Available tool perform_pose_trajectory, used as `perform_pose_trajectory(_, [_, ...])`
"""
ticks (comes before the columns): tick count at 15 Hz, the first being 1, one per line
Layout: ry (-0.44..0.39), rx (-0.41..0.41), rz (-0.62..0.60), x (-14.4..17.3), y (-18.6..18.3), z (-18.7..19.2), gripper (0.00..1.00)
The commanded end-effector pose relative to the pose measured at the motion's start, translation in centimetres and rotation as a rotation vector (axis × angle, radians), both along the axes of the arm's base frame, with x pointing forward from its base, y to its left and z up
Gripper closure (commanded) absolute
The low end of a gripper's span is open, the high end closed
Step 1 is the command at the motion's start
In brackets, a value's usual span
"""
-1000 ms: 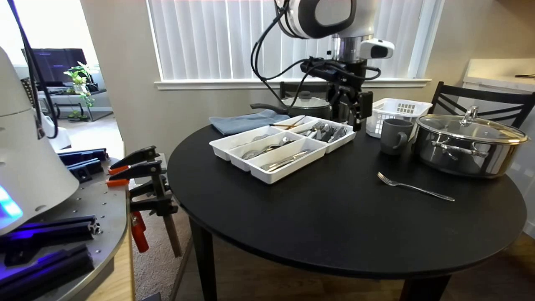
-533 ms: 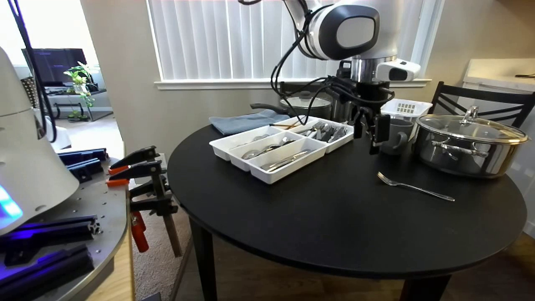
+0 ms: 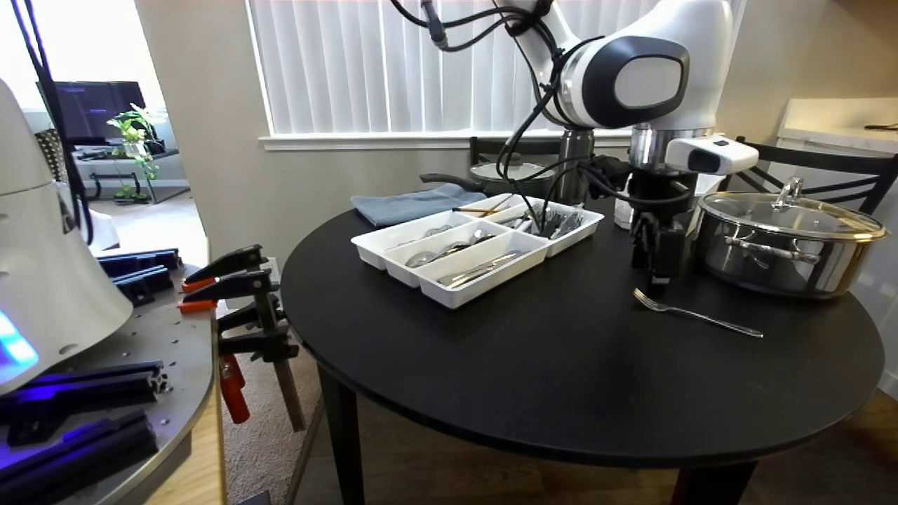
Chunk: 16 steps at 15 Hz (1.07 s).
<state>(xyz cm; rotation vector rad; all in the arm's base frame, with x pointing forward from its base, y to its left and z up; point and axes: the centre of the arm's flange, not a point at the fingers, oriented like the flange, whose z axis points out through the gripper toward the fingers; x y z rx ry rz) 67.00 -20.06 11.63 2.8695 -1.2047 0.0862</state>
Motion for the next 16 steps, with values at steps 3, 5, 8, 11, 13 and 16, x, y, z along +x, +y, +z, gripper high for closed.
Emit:
perform_pose_trajectory(3, [-0.008, -0.029, -0.136, 4.3, -2.7, -0.4, 0.0])
perform_pose_trajectory(5, [-0.004, -0.032, -0.171, 5.4, -3.0, -1.3, 0.0])
perform_pose_trajectory(8, [0.016, -0.021, -0.232, 6.0, -3.4, -3.0, 0.0])
perform_pose_trajectory(11, [0.016, -0.034, -0.288, 5.8, -4.1, -4.3, 0.0])
perform_pose_trajectory(13, [-0.003, -0.049, -0.323, 5.5, -4.9, -4.5, 0.25])
perform_pose_trajectory(16, [-0.023, -0.052, -0.359, 5.2, -5.9, -4.1, 0.4])
